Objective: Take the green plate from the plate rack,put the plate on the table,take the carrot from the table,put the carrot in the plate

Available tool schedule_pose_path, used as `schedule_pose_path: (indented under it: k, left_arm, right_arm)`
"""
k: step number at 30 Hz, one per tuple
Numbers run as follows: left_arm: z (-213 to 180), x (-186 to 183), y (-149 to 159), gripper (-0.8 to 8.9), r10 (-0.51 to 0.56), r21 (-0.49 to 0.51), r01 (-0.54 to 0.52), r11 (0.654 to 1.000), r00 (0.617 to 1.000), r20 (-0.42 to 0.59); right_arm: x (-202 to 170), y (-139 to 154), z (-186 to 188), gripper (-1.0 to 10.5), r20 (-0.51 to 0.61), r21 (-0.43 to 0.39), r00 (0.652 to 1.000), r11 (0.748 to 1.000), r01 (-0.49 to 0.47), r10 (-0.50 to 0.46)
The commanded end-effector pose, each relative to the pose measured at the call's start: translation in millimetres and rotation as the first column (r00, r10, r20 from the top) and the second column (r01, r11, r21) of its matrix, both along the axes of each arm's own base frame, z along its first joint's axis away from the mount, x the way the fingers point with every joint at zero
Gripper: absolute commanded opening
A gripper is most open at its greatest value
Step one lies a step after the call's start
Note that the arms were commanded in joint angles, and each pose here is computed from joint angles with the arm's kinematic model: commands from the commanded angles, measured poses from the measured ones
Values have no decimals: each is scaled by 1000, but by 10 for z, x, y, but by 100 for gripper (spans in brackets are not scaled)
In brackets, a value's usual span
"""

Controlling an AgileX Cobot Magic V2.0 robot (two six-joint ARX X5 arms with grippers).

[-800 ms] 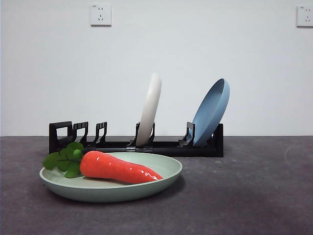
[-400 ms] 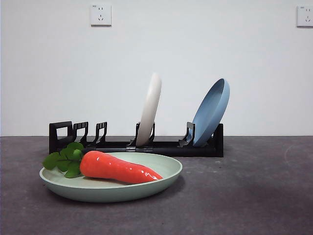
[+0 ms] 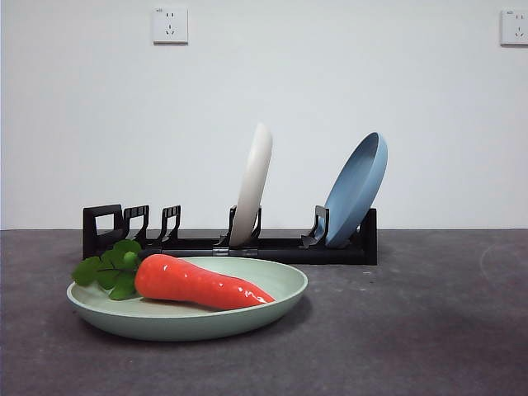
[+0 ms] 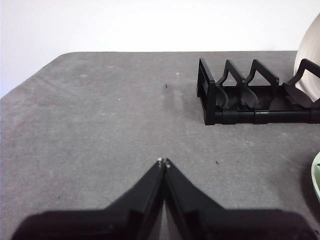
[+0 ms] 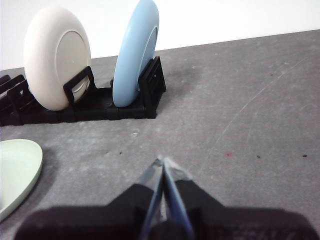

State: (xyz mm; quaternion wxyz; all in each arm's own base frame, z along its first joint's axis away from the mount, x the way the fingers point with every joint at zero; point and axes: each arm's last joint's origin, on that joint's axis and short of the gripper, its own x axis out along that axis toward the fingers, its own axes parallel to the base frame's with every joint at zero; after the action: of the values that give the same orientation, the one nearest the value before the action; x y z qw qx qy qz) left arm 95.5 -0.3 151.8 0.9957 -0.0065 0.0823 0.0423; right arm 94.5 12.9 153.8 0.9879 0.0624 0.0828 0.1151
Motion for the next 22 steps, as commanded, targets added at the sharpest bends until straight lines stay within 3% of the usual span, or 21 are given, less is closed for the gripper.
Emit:
schedule_pose_path:
  k: [1,22]
  left_arm:
    - [-40,6,4,-3,6,-3,-6,1000,1000,-5]
    - [-40,6,4,-3,6,-3,-6,1000,1000,-5]
  right_arm:
    - [5,-2,-47,4,-29,59,1000,998,10,-9]
    - [5,-3,-46,4,-28,57,1000,998,15,-13]
